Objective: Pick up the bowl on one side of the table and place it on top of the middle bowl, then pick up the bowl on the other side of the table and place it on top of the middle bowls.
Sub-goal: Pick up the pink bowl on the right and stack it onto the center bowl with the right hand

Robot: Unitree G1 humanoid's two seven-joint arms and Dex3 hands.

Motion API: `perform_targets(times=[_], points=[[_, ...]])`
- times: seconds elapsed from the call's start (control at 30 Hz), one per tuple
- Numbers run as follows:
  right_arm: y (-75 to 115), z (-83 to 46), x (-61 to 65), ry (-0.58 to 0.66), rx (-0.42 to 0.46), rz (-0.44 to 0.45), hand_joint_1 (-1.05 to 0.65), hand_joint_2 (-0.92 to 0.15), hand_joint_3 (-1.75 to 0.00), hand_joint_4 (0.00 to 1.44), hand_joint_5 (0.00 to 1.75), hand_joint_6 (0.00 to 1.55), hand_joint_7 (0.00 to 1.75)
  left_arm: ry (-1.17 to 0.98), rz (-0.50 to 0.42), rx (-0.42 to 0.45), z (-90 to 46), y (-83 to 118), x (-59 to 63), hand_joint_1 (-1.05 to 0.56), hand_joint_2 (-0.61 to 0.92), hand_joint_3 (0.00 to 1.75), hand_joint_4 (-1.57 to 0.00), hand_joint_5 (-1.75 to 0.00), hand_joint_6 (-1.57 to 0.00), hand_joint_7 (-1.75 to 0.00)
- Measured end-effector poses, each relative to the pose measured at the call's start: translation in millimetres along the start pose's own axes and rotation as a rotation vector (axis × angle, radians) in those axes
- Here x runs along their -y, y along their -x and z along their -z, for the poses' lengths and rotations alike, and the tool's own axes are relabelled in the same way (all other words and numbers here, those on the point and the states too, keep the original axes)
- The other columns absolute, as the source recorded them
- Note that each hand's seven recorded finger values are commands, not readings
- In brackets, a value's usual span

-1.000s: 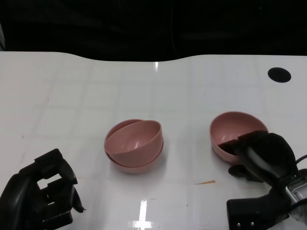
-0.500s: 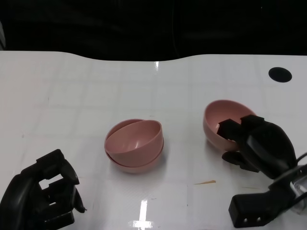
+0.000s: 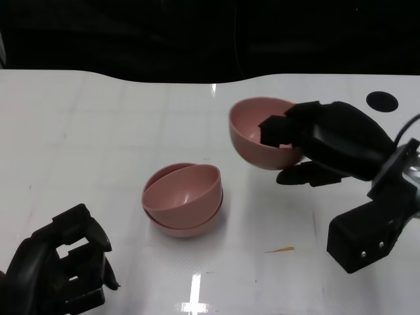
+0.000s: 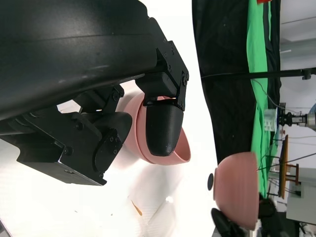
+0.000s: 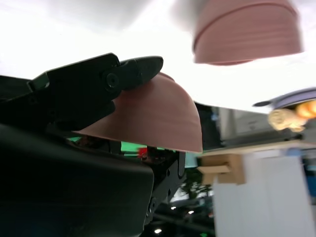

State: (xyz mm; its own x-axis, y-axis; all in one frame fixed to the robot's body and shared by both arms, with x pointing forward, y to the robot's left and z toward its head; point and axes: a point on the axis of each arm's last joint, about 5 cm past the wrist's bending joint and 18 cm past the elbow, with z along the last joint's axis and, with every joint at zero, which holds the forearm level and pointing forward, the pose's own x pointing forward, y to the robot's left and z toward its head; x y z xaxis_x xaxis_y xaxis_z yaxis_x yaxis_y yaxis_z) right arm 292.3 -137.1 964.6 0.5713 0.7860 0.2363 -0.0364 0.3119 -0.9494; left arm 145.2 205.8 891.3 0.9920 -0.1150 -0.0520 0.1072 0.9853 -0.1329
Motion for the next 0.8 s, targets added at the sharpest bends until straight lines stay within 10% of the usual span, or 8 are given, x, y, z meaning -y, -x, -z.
perform_targets(times=[0.2, 0.3, 0.8], points=[[-7.5, -2.6, 8.1, 0.0, 0.024, -0.036, -0.18, -0.83, -0.32, 0.84, 1.75, 0.65, 1.74, -0.003, -0.002, -0.002, 0.2, 0, 0.4, 0.15, 0.68, 1.28, -0.84, -1.75, -0.66, -1.75], [-26.0, -11.2, 17.4, 0.027, 0.096, -0.09, -0.17, -0.77, -0.3, 0.97, 1.46, 0.81, 1.41, -0.017, 0.008, 0.002, -1.0, -1, 3.5, 0.15, 0.68, 1.29, -0.81, -1.75, -0.65, -1.75], [-44.6, -24.5, 25.5, 0.05, 0.177, -0.121, -0.19, -0.81, -0.16, 0.92, 1.56, 0.79, 1.46, -0.022, 0.003, 0.001, -0.8, -1, 4.4, 0.16, 0.66, 1.31, -0.8, -1.75, -0.65, -1.75]])
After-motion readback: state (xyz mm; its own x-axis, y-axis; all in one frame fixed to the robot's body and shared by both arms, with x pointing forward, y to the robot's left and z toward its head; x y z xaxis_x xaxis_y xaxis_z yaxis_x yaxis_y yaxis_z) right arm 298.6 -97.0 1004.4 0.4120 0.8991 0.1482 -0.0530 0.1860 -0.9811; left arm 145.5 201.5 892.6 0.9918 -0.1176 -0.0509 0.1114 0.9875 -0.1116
